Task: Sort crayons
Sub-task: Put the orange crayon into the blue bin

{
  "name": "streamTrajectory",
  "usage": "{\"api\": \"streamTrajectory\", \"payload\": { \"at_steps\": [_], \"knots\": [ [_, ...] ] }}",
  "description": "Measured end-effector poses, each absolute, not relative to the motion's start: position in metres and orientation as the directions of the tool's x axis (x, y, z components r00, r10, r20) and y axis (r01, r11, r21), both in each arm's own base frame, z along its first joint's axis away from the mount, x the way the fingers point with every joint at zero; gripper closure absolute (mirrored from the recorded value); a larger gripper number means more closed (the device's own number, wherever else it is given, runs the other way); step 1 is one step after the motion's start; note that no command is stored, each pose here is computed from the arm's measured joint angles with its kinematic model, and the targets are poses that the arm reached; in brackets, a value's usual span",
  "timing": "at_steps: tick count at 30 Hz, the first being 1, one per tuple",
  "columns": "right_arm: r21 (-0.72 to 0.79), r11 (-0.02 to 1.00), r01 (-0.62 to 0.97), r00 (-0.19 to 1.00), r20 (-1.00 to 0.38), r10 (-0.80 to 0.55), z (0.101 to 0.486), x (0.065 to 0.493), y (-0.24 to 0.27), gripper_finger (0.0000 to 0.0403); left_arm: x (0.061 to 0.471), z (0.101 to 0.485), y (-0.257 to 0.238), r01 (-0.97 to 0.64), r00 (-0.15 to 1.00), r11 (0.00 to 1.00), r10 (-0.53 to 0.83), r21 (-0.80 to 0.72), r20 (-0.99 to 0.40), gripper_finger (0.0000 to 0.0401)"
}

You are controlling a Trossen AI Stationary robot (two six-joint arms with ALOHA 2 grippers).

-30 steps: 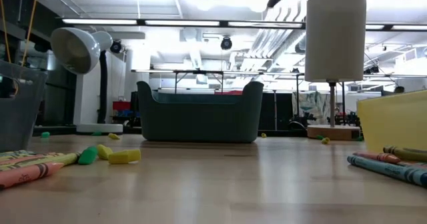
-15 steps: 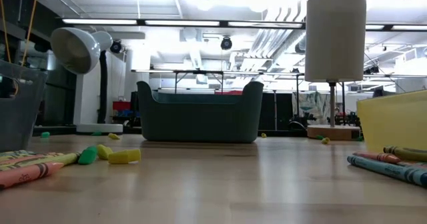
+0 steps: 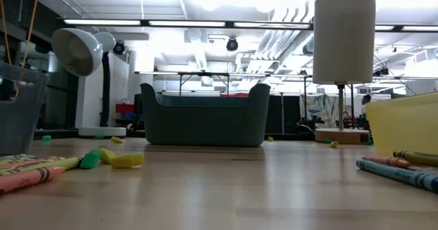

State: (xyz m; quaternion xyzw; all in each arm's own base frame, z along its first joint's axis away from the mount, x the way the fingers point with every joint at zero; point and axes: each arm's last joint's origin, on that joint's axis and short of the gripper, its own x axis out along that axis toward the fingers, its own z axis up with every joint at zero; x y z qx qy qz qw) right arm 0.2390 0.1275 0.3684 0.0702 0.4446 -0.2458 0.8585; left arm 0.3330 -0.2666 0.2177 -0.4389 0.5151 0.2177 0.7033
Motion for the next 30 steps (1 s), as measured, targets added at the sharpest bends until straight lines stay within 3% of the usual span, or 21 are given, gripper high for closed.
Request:
{"api": "streamTrajectory", "payload": {
  "at_steps": [6, 14, 24, 30],
  "knots": [
    [-0.13, 0.876, 0.464, 0.471, -0.802, -0.368, 0.368, 0.238, 0.127, 0.0197, 0.342, 0.187, -0.275, -0.816, 0.277, 0.499, -0.107, -0.292, -0.955, 0.0317],
    [-0.154, 0.875, 0.458, 0.448, -0.81, -0.377, 0.367, 0.235, 0.125, 0.0197, 0.327, 0.182, -0.276, -0.869, 0.219, 0.458, 0.02, -0.185, -0.976, 0.0342],
    [-0.149, 0.871, 0.467, 0.445, -0.812, -0.377, 0.367, 0.235, 0.125, 0.0197, 0.323, 0.179, -0.283, -0.863, 0.24, 0.465, 0.033, -0.198, -0.97, 0.0332],
    [-0.144, 0.869, 0.474, 0.444, -0.813, -0.376, 0.367, 0.235, 0.125, 0.0197, 0.326, 0.175, -0.279, -0.9, 0.224, 0.389, 0.025, -0.197, -0.974, 0.0315]
  ]
}}
